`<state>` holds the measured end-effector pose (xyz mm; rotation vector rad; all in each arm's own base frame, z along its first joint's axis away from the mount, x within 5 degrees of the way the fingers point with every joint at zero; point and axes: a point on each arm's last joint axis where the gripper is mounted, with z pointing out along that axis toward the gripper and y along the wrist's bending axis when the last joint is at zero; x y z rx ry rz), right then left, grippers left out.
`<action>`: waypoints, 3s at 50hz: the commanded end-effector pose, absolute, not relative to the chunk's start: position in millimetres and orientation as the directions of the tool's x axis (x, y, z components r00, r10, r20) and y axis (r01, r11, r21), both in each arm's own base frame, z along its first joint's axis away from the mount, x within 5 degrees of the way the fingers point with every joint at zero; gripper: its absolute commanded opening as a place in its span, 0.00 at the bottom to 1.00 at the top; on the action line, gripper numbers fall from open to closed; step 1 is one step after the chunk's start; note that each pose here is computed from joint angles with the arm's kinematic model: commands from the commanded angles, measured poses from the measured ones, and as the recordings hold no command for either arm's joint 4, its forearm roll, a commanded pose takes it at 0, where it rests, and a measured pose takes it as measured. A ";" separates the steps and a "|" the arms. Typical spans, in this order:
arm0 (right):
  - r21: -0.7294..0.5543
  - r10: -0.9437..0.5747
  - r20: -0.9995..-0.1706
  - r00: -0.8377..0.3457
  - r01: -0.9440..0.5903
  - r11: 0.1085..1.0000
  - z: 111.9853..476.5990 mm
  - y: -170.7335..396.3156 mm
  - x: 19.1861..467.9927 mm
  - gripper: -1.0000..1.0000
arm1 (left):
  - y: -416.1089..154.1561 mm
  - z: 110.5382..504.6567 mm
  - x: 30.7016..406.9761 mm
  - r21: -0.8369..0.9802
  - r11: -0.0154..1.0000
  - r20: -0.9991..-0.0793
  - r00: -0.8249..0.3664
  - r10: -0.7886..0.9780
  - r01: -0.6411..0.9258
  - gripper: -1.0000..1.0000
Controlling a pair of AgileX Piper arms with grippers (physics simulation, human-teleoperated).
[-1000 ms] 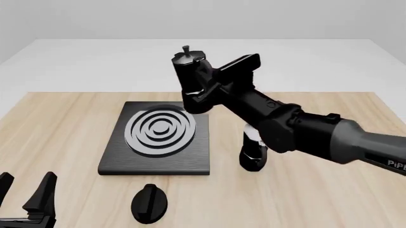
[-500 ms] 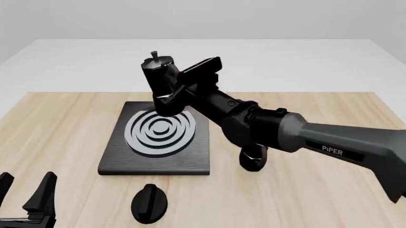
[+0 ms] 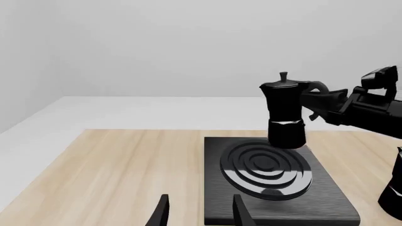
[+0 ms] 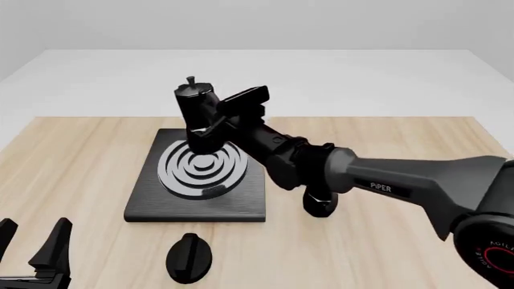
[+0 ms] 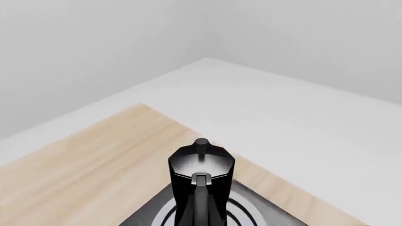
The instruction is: Put the right moka pot on the stove.
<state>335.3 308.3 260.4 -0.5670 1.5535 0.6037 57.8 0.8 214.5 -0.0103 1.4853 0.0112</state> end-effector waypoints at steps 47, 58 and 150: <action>0.108 0.024 -0.991 -0.135 -0.662 0.741 200.6 332.1 365.0 0.00 | 0.8 214.5 57.8 0.000 1.000 -0.996 0.086 0.001 -0.014 1.00; 0.103 0.016 -0.991 -0.136 -0.664 0.741 202.7 340.7 373.1 0.00 | 0.8 214.5 57.9 0.000 1.000 -0.996 0.085 0.001 -0.014 1.00; 0.041 -0.063 -0.990 -0.130 -0.673 0.739 207.5 282.8 307.1 1.00 | 0.8 214.5 57.9 0.000 1.000 -0.996 0.085 0.001 -0.014 1.00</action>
